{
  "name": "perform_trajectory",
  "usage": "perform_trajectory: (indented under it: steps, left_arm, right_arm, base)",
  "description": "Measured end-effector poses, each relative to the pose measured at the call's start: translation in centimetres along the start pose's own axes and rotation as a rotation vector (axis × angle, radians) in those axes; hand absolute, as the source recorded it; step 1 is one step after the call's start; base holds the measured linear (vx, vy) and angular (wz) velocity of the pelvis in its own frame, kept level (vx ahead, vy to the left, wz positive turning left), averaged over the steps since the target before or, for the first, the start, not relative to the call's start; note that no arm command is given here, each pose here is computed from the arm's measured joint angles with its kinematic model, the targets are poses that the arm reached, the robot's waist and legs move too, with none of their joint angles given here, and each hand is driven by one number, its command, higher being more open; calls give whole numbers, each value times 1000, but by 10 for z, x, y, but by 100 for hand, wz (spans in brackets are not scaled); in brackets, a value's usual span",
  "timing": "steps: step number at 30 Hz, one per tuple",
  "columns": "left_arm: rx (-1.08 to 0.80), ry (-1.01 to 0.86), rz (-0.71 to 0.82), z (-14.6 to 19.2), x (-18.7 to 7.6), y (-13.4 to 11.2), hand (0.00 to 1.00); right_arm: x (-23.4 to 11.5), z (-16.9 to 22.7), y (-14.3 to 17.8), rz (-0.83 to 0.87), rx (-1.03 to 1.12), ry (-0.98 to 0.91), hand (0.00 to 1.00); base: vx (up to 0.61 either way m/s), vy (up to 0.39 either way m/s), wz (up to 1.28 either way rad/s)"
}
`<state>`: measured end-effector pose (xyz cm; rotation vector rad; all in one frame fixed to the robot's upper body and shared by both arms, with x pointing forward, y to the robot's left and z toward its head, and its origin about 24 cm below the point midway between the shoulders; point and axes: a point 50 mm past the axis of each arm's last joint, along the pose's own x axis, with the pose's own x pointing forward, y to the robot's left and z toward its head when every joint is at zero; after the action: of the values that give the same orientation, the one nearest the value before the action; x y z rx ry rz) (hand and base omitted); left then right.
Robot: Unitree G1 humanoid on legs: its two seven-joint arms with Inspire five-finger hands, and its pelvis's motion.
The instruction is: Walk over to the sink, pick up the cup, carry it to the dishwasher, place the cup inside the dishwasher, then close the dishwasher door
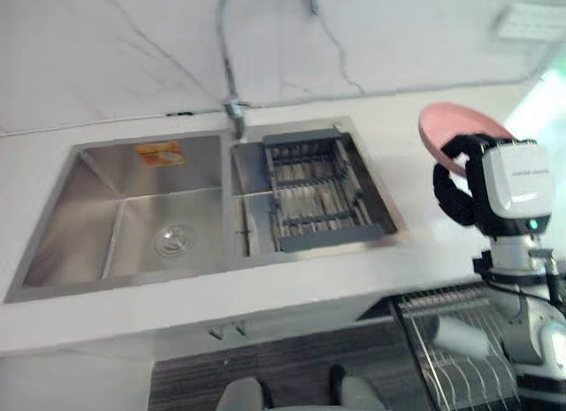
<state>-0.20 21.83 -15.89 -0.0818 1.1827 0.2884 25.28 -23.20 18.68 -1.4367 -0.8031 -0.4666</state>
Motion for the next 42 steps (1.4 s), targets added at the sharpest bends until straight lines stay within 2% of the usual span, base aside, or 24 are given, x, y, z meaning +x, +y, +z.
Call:
perform_trajectory:
  steps: [6, 7, 12, 15, 21, 29, 35, 38, 42]
  left_arm:
    - [-72, -15, 73, 6, 1, 13, 100]
    - [-56, -12, 70, 7, 2, 11, 100]
    - [-63, -26, 136, 17, 2, 34, 100]
    - [-116, -30, 166, 6, -4, 36, 100]
    - [-176, -64, 189, -11, -14, 9, 100]
    - [-151, -50, 163, -8, -12, 8, 100]
    - [-301, -36, 36, 4, -2, -6, 100]
    - [-335, -75, -4, 18, 3, -12, 100]
    - [-358, -124, -36, 37, 8, -20, 100]
  right_arm:
    - [30, 20, 6, -1, 97, -122, 0]
    - [31, 20, 11, 14, 119, -101, 0]
    - [32, 11, 22, 107, 154, -32, 0]
    - [22, 1, 24, 133, 170, 35, 0]
    - [-18, -28, 28, 188, 133, 270, 0]
    - [-34, -19, 41, 235, 210, 336, 0]
    - [-49, -23, 58, 307, 181, 377, 0]
    - [-47, -26, 63, 306, 173, 397, 0]
    - [-25, -29, 61, 249, 161, 386, 0]
  base:
    - [-148, -37, -155]
    - [-191, 6, -167]
    - [-101, -180, -82]
    - [-115, -256, -16]
    - [-110, -128, 11]
    - [-74, 67, 5]
    - [-65, 119, 2]
    - [-115, 118, 9]
    - [-52, 75, 3]
